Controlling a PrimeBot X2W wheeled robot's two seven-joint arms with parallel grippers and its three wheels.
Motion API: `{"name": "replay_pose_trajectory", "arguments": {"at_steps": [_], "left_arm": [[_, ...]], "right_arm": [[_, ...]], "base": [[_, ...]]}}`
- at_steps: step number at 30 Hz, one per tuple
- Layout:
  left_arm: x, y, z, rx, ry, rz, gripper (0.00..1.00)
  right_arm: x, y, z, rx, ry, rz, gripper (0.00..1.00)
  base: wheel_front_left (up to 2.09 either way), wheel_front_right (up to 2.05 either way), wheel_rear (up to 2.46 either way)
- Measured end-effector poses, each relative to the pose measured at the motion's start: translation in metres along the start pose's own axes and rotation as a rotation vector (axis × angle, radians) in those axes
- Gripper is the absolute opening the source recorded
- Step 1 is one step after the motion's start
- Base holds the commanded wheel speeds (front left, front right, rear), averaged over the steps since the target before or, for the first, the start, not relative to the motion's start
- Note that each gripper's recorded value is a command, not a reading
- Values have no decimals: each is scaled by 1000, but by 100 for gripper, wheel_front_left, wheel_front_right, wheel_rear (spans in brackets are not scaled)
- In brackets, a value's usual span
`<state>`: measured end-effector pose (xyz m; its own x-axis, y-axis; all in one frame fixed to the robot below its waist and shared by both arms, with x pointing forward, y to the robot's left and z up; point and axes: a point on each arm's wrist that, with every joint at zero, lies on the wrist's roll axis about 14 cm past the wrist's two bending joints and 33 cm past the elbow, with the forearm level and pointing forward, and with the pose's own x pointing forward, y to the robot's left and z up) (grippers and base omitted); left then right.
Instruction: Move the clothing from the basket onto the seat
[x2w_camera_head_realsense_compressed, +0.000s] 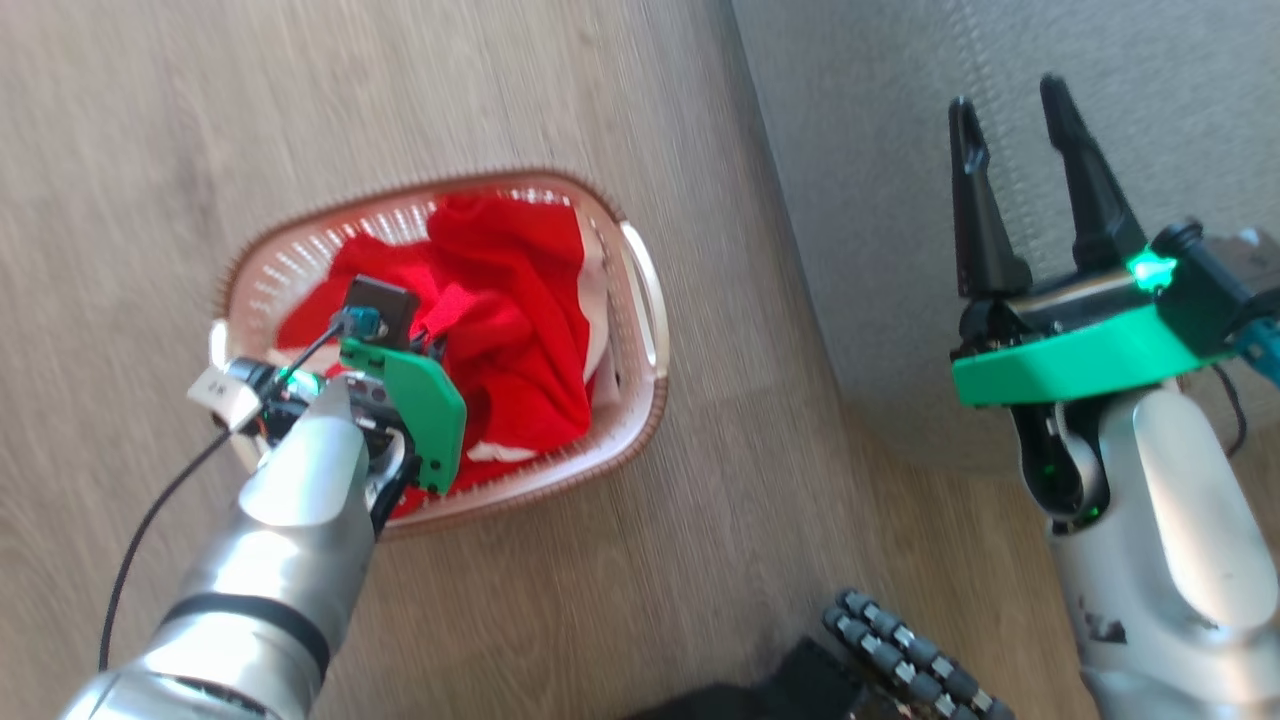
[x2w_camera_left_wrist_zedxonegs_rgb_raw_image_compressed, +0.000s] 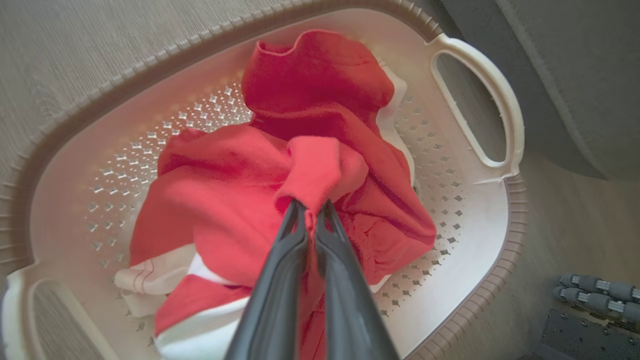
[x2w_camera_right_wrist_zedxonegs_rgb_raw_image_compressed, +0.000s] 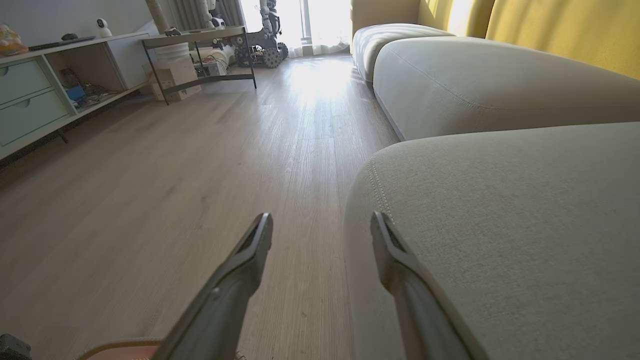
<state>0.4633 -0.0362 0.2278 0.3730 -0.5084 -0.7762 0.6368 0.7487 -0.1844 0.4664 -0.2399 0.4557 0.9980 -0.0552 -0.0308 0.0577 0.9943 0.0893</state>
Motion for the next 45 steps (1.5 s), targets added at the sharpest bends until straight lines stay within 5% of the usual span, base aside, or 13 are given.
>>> {"name": "replay_pose_trajectory", "arguments": {"at_steps": [26,45], "left_arm": [[-179,-59,99,-36,-605,34,0],[-288,-77,199,109,-964,79,0]], "right_arm": [[-80,21,56,60,-88,87,100],[-99,70,61,87,-99,233,100]], "base": [[0,0,0],[0,0,0]]}}
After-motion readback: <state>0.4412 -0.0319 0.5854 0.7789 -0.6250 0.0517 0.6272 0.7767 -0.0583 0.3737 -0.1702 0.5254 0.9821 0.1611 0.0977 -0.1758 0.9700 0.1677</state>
